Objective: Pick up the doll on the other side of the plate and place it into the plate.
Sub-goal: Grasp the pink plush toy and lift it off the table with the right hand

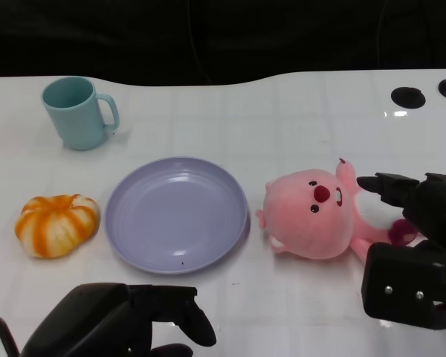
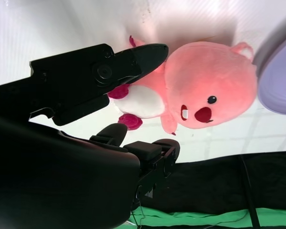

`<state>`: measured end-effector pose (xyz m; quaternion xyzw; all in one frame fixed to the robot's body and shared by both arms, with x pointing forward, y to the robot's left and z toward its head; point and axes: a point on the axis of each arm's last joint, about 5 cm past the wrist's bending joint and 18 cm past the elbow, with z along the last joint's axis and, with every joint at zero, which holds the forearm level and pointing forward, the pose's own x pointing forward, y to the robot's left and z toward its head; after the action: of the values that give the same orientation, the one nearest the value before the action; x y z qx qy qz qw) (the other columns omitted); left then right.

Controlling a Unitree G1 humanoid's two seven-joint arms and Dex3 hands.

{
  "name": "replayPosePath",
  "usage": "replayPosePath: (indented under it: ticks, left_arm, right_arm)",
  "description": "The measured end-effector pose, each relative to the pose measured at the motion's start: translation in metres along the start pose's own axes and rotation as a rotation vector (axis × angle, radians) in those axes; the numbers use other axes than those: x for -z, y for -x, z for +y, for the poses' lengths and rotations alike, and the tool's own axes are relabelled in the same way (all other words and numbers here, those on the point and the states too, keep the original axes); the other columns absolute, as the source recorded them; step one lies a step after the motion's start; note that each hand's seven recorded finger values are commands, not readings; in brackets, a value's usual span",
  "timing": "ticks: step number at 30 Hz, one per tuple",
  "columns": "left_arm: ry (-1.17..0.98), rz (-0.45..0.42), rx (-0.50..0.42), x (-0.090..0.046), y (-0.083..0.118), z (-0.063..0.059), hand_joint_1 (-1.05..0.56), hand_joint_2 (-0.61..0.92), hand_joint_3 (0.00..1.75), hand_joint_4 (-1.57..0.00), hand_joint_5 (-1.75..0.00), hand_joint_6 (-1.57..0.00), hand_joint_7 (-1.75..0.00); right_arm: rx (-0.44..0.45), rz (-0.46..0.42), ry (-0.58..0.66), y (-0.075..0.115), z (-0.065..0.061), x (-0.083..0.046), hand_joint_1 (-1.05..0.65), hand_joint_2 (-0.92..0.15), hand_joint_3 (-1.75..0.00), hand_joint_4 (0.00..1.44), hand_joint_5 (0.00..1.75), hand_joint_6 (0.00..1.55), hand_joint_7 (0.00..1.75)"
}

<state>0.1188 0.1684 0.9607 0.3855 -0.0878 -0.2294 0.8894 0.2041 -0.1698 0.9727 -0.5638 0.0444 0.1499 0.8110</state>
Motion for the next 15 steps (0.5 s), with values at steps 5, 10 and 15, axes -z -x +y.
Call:
replayPosePath:
  ticks: [5, 10, 15]
  left_arm:
    - [-0.005, -0.002, 0.004, 0.001, 0.0, -0.001, -0.23, 0.92, 0.34, -0.64, -1.64, -0.72, -0.84]
    - [-0.006, -0.005, 0.005, 0.001, 0.0, -0.001, -0.23, 0.92, 0.35, -0.63, -1.64, -0.72, -0.84]
    - [-0.006, -0.007, 0.005, 0.001, 0.001, -0.001, -0.23, 0.92, 0.35, -0.63, -1.65, -0.72, -0.84]
  right_arm:
    - [-0.02, 0.007, 0.023, -0.009, 0.006, 0.001, -0.72, -0.92, -0.09, 0.1, 0.63, 0.3, 0.09]
    - [-0.024, 0.019, 0.019, -0.018, 0.01, 0.002, -0.73, -0.92, -0.12, 0.11, 0.59, 0.31, 0.07]
    - [-0.037, 0.038, 0.008, -0.031, 0.01, 0.001, -0.7, -0.92, -0.14, 0.1, 0.56, 0.31, 0.06]
